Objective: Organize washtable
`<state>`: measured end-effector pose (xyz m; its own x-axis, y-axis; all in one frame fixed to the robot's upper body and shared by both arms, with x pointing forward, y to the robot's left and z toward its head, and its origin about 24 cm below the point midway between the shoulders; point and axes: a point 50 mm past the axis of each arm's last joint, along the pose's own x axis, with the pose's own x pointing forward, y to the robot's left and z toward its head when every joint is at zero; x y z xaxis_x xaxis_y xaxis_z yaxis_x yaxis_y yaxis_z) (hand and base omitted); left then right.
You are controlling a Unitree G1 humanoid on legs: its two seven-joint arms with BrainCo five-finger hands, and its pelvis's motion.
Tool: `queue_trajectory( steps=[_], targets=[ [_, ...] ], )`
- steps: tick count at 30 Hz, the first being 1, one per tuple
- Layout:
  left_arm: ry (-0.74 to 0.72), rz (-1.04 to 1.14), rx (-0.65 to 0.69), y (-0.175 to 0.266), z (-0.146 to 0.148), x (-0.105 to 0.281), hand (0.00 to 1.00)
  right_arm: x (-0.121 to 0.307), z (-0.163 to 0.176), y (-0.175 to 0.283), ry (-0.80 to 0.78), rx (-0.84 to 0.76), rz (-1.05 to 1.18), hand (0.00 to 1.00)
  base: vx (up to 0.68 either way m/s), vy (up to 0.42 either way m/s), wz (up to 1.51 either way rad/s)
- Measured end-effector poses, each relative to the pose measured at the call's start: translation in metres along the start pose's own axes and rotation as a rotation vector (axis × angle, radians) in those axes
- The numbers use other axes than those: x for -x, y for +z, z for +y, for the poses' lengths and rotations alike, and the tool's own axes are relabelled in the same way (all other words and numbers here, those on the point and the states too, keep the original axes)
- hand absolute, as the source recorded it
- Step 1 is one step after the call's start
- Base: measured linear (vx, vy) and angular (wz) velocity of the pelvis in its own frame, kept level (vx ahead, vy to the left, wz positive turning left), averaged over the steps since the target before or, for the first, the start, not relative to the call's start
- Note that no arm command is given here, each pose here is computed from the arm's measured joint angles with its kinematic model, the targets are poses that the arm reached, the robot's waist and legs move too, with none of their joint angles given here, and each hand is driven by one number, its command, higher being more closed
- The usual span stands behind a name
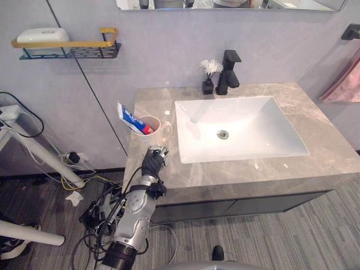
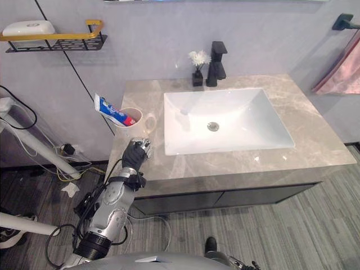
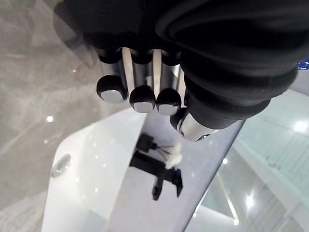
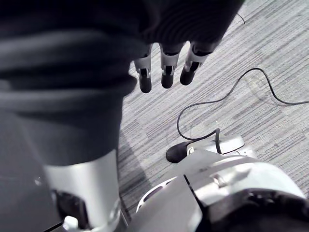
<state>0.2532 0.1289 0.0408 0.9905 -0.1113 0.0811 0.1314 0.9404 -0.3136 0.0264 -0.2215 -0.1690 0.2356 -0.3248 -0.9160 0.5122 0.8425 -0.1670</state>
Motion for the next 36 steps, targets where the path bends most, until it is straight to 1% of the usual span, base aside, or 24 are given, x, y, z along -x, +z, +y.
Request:
queue_trajectory(
  steps=[14,21,24,36],
  targets=[
    [-0.004,-0.006,0.002,0.001,0.0,0.001,1.0,0.0,0.001,-0.001,0.002,-0.005,0.001,0.0,0.0,0.0,0.0],
    [0.023,-0.009,0.034,0.002,0.005,0.014,1.0,0.0,0.001,-0.001,0.003,-0.004,0.001,0.0,0.0,0.0,0.0],
    [0.046,-0.017,0.044,0.003,0.009,0.015,1.0,0.0,0.002,-0.001,0.004,-0.004,0.001,0.0,0.0,0.0,0.0],
    [0.065,-0.024,0.058,0.003,0.01,0.014,1.0,0.0,0.002,-0.001,0.004,-0.002,0.001,0.0,0.0,0.0,0.0]
  ],
)
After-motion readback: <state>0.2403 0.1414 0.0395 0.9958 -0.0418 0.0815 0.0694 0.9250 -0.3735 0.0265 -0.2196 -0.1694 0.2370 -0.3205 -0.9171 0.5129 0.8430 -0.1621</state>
